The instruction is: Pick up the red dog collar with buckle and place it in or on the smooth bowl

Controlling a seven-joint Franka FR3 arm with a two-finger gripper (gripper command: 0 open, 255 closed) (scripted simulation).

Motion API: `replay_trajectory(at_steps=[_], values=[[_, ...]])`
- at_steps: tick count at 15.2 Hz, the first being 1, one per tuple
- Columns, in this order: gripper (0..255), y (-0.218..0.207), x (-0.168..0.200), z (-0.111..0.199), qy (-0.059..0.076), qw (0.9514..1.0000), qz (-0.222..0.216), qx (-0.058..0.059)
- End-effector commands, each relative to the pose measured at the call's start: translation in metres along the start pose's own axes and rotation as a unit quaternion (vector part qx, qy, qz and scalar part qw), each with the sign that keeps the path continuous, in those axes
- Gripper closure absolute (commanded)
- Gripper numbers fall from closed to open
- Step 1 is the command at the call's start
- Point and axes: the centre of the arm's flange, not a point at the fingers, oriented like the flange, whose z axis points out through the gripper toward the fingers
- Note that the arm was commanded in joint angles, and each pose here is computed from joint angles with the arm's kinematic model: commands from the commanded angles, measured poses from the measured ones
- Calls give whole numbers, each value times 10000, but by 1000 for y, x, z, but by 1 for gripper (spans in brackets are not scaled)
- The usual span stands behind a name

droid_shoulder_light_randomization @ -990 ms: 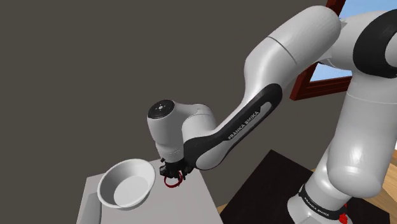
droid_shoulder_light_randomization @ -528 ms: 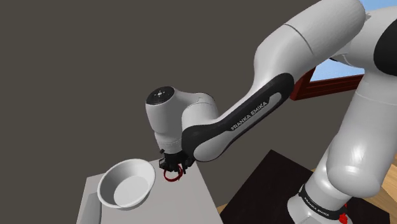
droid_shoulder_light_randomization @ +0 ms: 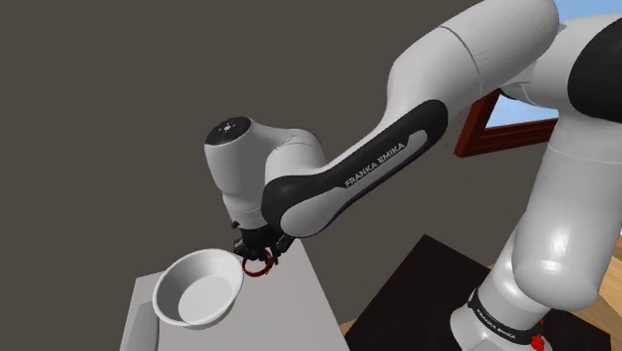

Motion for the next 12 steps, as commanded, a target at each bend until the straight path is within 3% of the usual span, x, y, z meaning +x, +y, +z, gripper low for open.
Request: replay_trajectory(at_steps=[1,10,12], values=[[255,-22,8,-3,4,10000,5,-3],[255,-142,44,-23,4,10000,5,-3],[255,-144,43,-13,4,10000,5,-3]])
